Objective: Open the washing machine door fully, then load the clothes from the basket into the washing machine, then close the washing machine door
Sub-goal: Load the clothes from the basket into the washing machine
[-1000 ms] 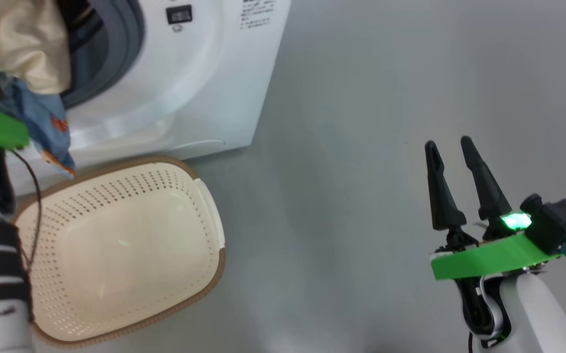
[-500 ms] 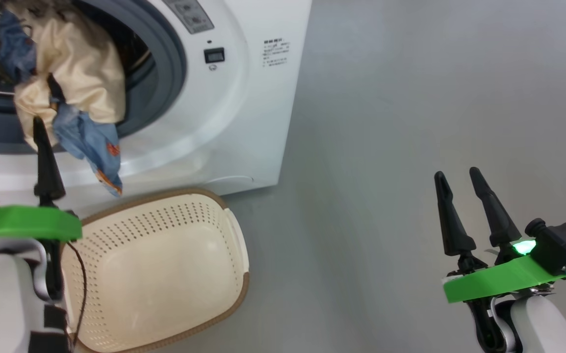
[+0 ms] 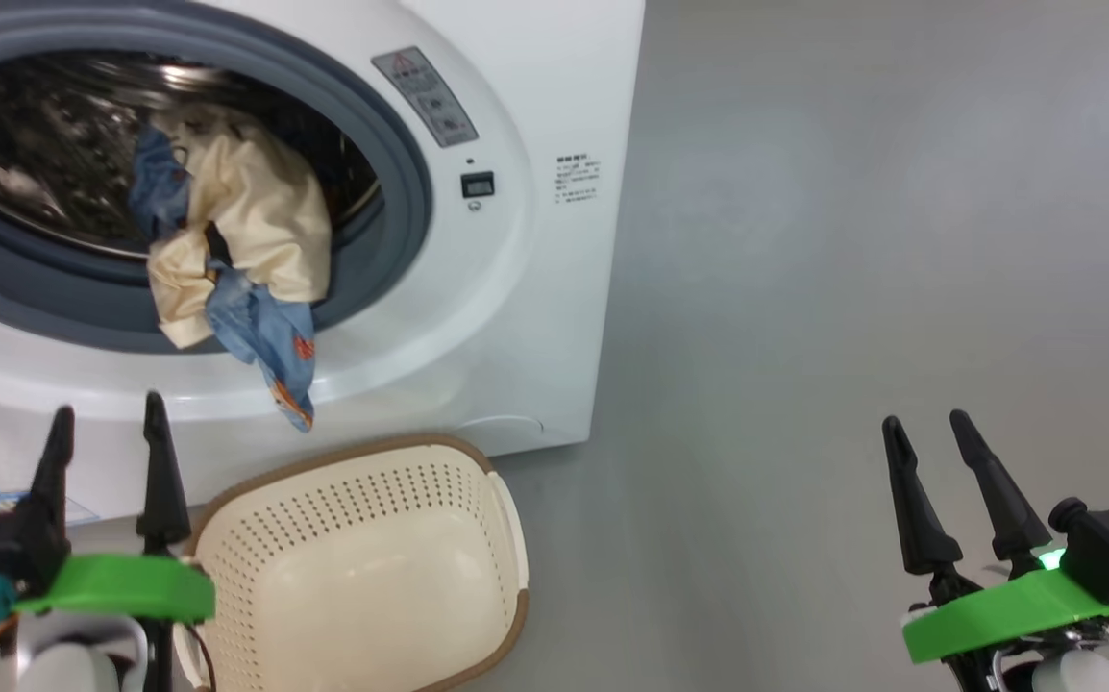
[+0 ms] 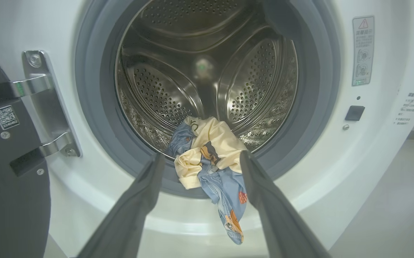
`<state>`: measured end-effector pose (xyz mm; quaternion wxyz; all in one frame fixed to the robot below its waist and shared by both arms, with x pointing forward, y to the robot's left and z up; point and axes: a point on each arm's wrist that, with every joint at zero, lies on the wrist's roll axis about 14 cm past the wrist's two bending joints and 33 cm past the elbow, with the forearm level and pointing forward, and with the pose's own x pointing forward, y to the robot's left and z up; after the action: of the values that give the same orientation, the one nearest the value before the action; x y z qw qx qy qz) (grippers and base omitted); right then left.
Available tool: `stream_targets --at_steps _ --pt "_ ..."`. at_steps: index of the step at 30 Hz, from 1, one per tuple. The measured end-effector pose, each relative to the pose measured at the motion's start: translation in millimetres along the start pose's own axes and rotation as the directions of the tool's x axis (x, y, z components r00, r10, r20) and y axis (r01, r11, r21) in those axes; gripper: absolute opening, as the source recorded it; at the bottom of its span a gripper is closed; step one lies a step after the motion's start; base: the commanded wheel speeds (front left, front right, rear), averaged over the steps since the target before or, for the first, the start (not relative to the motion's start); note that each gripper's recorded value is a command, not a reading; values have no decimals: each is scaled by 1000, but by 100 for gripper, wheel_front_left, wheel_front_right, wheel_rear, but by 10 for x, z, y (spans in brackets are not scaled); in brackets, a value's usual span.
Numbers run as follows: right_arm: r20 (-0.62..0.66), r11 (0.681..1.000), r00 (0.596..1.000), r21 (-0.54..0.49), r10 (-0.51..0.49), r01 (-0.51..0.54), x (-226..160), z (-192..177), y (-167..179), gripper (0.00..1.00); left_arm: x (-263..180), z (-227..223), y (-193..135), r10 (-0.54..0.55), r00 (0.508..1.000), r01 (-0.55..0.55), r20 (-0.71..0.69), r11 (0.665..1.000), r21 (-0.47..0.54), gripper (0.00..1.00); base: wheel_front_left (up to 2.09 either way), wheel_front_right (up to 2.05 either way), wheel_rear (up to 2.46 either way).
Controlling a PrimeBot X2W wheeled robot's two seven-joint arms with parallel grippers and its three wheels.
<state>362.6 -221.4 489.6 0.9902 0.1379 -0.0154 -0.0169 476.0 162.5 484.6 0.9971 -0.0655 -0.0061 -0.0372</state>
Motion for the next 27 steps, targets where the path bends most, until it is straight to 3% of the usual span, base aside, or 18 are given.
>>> stream_targets --at_steps 15,27 --pt "7 1000 1000 10 18 -18 -297 20 53 100 -833 -26 228 65 998 -65 -17 998 15 100 0 0 0" --pt "13 999 999 11 32 -32 -325 35 90 100 -1152 57 446 127 992 -128 9 991 31 100 0 0 0"
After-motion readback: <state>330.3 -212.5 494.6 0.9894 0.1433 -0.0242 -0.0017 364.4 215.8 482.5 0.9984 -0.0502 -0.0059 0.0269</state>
